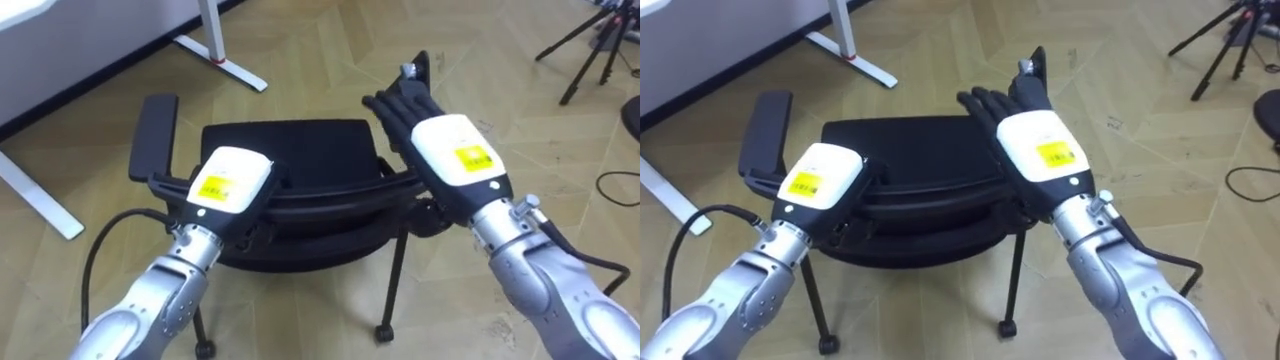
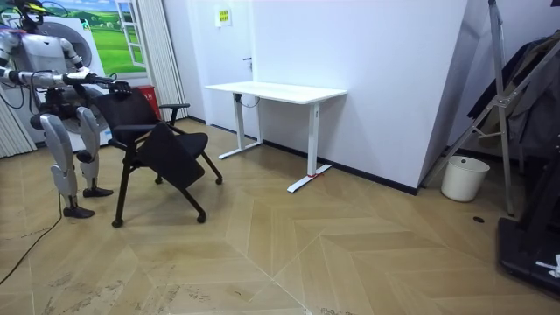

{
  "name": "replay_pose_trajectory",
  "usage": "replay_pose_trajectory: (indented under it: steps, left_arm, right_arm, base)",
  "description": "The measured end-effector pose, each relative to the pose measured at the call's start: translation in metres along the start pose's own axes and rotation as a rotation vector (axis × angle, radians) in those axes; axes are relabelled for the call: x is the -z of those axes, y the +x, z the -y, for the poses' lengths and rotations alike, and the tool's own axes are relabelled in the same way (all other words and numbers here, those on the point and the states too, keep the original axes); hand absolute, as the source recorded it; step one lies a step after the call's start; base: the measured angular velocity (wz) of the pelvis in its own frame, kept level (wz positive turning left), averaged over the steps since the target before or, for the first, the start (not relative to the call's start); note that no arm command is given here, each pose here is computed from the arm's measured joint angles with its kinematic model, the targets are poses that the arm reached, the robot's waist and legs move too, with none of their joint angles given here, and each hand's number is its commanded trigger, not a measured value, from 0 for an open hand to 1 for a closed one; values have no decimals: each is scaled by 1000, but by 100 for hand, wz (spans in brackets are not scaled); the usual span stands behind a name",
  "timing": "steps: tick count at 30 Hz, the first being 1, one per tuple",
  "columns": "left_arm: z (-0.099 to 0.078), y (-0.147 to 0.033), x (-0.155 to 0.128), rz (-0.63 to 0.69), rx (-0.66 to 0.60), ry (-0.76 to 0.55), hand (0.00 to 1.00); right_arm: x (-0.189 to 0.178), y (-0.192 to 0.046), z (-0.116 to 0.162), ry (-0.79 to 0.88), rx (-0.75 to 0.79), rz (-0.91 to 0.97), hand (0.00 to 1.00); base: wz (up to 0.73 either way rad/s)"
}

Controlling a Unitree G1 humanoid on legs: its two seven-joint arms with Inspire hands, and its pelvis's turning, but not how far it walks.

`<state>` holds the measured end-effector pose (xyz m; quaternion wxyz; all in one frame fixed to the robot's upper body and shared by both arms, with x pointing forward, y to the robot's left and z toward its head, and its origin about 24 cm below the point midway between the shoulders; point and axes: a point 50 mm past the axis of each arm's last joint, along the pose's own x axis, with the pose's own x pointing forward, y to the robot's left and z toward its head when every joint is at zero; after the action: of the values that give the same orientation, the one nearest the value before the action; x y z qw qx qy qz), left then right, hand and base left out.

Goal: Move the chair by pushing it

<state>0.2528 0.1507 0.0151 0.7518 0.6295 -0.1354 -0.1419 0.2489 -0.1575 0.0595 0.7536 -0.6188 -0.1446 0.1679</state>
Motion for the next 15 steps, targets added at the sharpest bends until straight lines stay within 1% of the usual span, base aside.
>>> replay_pose_trajectory:
  steps: [6, 8, 13, 14, 15]
  left_arm:
    - [1, 0, -3, 18, 8, 0, 100]
    - [2, 0, -4, 25, 16, 4, 100]
    - [0, 2, -6, 50, 8, 2, 100]
    - [0, 2, -6, 54, 5, 1, 100]
    - [0, 2, -6, 56, 4, 1, 100]
  right_arm:
    - [-3, 0, -6, -24, -56, 15, 0]
    - [-2, -2, -17, -21, -108, 16, 0]
    - [6, -5, -31, -41, -206, -15, 0]
    - [8, -6, -33, -46, -218, -22, 15]
    - [8, -6, -33, -49, -217, -23, 98]
  base:
    - [7]
    - [11]
    - [2]
    - [9]
    - [13]
